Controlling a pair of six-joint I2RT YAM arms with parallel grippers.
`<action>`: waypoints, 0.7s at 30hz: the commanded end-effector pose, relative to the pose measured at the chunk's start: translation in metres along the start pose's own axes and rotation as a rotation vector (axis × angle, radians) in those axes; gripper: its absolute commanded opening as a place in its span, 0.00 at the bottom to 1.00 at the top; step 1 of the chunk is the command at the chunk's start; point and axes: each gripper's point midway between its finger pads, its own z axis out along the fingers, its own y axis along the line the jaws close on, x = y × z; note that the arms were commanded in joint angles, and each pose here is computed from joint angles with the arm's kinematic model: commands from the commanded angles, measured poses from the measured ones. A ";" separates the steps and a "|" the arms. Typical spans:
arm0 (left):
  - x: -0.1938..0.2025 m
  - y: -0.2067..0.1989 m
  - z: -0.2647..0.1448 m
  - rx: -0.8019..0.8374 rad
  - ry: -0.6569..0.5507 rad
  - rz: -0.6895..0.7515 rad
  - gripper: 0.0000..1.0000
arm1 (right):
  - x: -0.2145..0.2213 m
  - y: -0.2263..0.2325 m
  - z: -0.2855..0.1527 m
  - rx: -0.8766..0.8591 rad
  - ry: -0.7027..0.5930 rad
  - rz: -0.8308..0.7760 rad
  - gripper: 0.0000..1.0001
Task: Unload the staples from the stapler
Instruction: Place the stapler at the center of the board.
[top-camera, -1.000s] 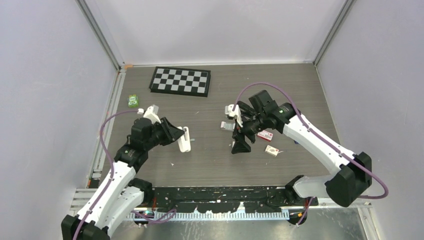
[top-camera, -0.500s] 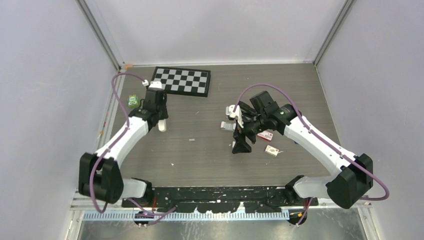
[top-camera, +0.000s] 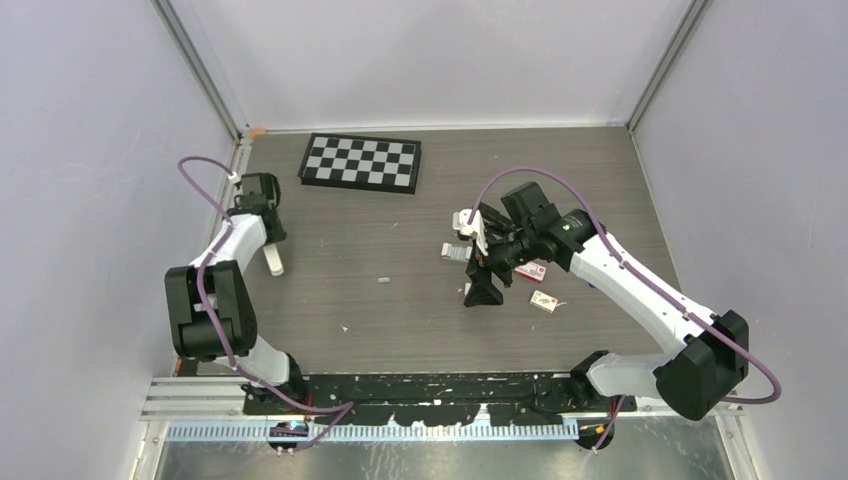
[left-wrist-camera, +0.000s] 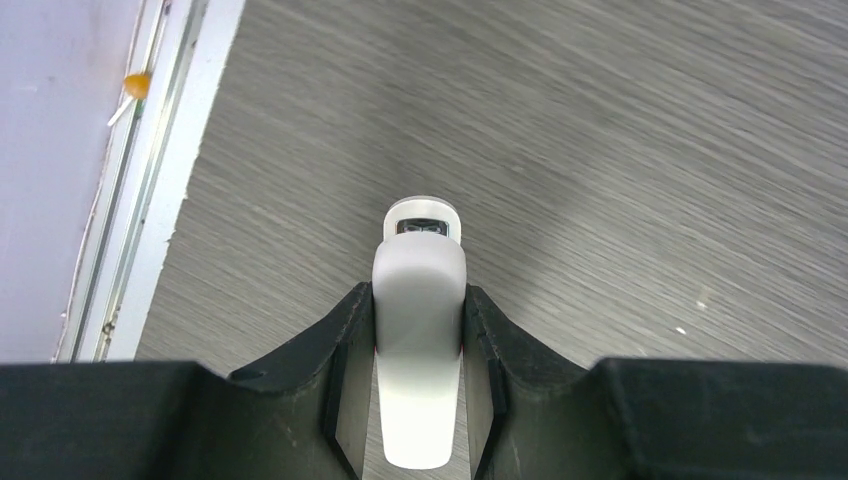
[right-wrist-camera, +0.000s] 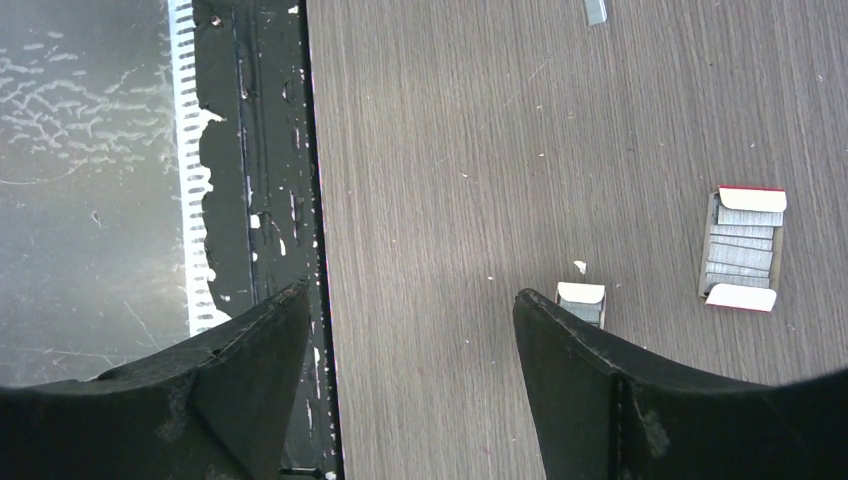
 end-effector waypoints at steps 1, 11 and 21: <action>-0.012 0.020 0.011 -0.017 -0.001 -0.098 0.00 | -0.009 0.002 -0.004 0.011 -0.039 -0.033 0.79; 0.003 0.031 0.023 -0.093 0.104 -0.158 0.37 | -0.007 0.001 -0.004 0.016 -0.032 -0.030 0.79; -0.036 0.006 -0.034 0.148 -0.020 -0.224 0.73 | -0.007 0.001 -0.008 0.020 -0.031 -0.035 0.79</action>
